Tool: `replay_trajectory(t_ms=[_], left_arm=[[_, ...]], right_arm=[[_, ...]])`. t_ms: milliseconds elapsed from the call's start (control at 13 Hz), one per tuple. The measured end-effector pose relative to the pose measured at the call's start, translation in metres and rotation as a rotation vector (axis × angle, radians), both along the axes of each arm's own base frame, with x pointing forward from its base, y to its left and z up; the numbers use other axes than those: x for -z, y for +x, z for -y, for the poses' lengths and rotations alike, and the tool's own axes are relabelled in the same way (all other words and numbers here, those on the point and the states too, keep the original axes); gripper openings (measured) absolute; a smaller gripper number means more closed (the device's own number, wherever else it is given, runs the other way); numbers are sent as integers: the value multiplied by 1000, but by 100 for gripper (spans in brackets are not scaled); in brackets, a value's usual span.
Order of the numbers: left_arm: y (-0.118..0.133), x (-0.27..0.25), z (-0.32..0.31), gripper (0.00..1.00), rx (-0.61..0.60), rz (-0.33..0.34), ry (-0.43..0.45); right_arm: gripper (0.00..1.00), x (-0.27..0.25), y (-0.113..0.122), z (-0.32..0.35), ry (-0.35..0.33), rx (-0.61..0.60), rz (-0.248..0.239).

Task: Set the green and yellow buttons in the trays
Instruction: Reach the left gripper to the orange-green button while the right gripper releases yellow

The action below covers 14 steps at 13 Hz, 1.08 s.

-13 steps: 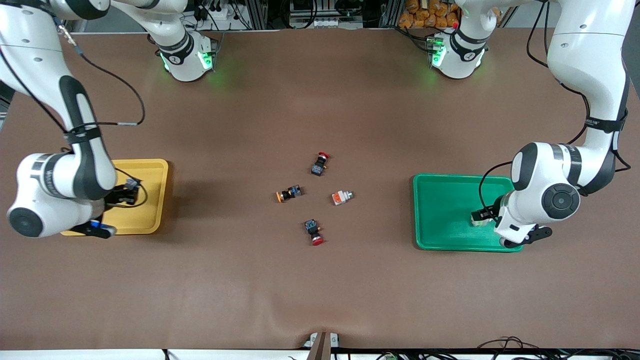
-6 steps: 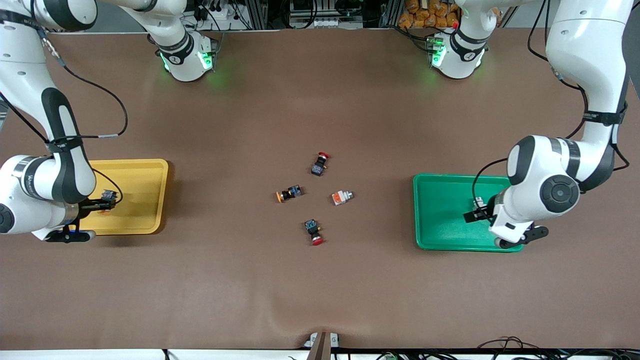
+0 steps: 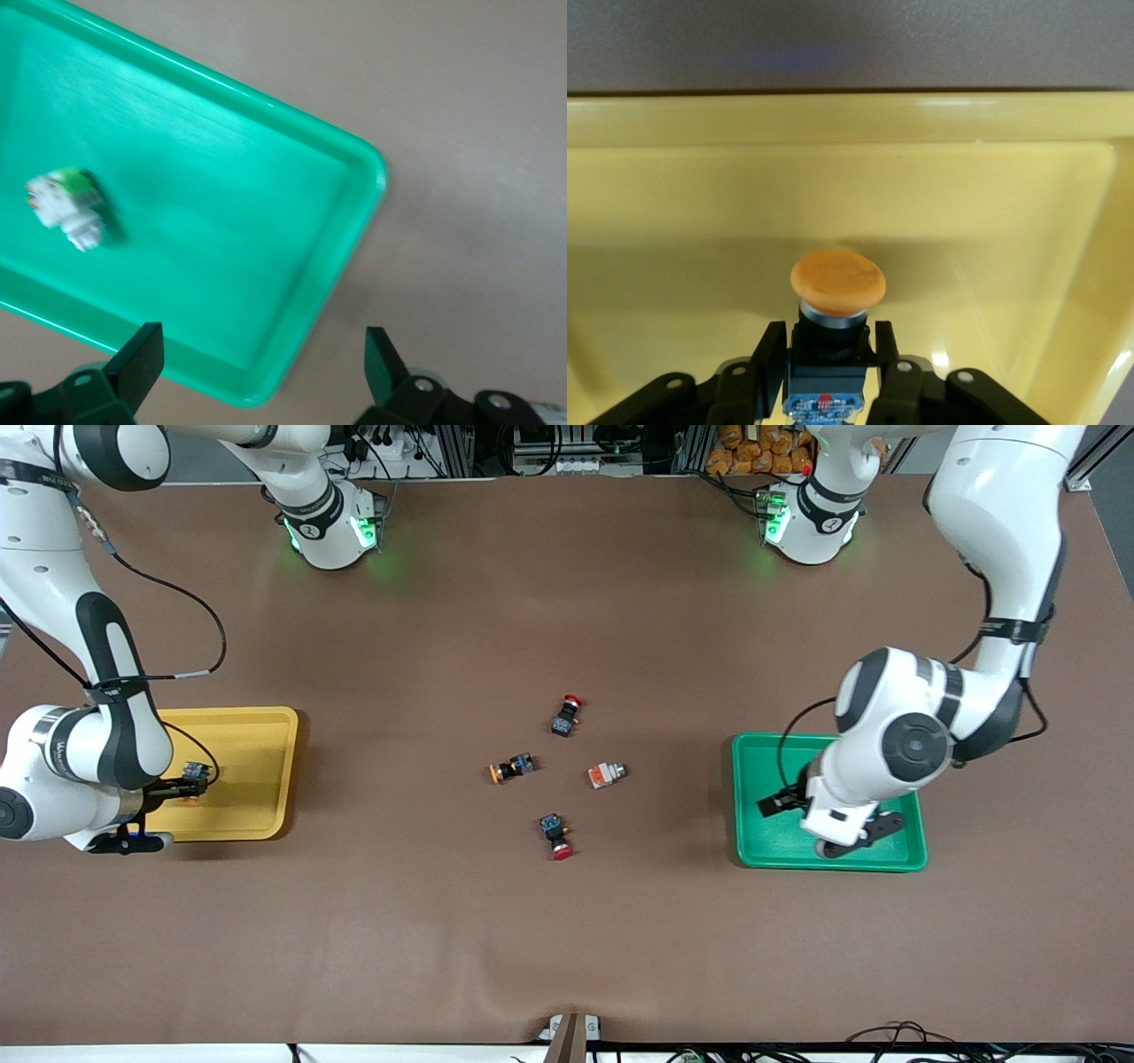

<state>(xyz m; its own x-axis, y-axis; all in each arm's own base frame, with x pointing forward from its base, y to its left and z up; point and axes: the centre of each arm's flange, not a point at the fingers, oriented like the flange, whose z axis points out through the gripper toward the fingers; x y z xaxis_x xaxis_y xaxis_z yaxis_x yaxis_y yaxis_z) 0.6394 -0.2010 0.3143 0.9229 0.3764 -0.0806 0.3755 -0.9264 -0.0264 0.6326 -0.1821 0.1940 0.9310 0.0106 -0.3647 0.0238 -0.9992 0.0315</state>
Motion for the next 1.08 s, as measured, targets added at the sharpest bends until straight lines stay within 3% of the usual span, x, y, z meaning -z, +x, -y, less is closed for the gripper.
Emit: replay_trajectory(t_ms=[77,154,463,695,1081], left_arm=[[-3,2,19,100,-2,0,-1],[-6,4,34,100,0,0,-3],[-11,12,73,100,5,4,-15],[-15,16,110,100,-8,8,-26],[-21,29,149,100,14,6,-41]], right_arm=[[51,0,0,0,0,0,-1],[59,0,0,0,0,1,-2],[99,0,-2,-6,-3,26,-29],[100,-3,-3,-21,1,69,-79],[100,-13,-6,-57,65,179,-164]])
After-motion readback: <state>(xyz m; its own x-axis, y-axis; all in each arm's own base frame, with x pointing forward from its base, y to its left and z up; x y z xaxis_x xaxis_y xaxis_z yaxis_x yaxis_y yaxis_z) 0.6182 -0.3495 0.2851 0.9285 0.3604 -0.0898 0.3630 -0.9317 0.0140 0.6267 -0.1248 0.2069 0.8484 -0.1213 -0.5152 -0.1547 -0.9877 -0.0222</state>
